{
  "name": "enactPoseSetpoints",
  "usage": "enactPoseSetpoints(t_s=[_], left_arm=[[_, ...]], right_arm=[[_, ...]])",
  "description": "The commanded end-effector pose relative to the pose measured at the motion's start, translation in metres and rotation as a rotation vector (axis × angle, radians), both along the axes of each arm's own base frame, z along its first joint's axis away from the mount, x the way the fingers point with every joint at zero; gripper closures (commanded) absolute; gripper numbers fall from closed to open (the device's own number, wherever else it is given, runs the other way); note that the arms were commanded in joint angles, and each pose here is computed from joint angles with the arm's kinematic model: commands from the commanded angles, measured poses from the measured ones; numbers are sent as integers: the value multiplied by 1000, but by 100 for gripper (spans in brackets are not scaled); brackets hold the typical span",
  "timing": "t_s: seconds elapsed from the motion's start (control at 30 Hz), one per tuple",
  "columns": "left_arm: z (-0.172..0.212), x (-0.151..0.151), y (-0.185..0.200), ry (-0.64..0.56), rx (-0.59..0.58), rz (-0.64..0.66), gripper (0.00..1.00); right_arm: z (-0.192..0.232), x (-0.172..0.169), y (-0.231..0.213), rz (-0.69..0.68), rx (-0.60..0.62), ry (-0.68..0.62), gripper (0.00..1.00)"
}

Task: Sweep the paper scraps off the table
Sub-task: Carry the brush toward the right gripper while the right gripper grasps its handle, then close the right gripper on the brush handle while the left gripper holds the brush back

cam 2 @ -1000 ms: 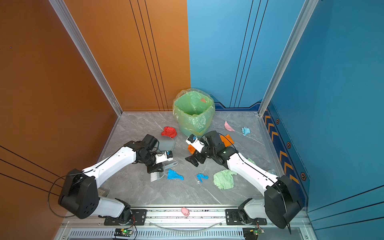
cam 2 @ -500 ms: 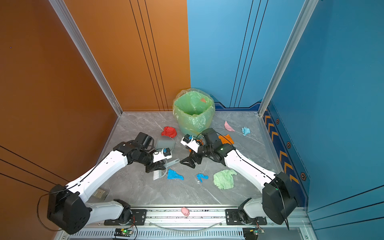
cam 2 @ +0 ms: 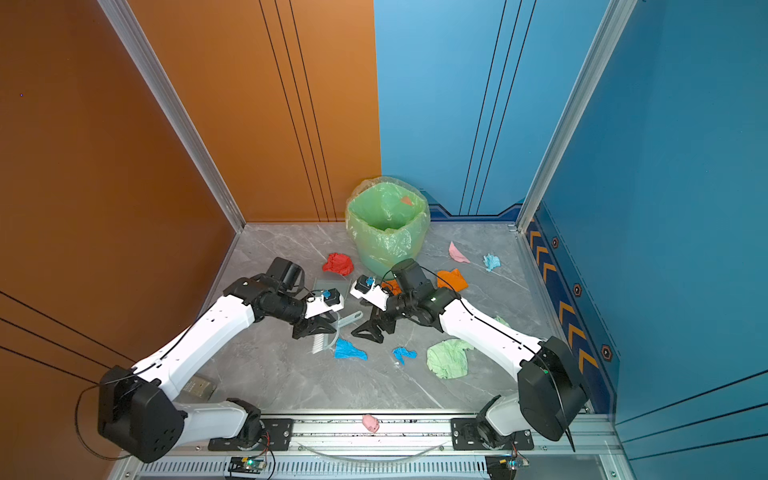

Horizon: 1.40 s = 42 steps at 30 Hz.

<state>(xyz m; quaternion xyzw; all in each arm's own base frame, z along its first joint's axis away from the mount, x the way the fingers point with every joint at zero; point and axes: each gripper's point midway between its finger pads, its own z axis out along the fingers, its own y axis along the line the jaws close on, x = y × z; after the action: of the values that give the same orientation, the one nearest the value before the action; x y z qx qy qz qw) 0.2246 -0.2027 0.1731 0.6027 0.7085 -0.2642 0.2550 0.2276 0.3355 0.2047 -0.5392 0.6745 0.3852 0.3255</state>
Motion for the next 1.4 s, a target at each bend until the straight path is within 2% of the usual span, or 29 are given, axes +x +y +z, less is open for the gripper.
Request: enactPoseSetpoints(t_s=[0.0, 0.83, 1.37], left_arm=[[11, 0, -6, 1, -56, -41, 100], [16, -1, -2, -16, -123, -43, 100], [13, 1, -2, 0, -119, -34, 100]], right_arm=[[16, -3, 16, 45, 43, -46, 0], [16, 2, 40, 30, 99, -45, 4], [14, 2, 43, 33, 94, -65, 14]])
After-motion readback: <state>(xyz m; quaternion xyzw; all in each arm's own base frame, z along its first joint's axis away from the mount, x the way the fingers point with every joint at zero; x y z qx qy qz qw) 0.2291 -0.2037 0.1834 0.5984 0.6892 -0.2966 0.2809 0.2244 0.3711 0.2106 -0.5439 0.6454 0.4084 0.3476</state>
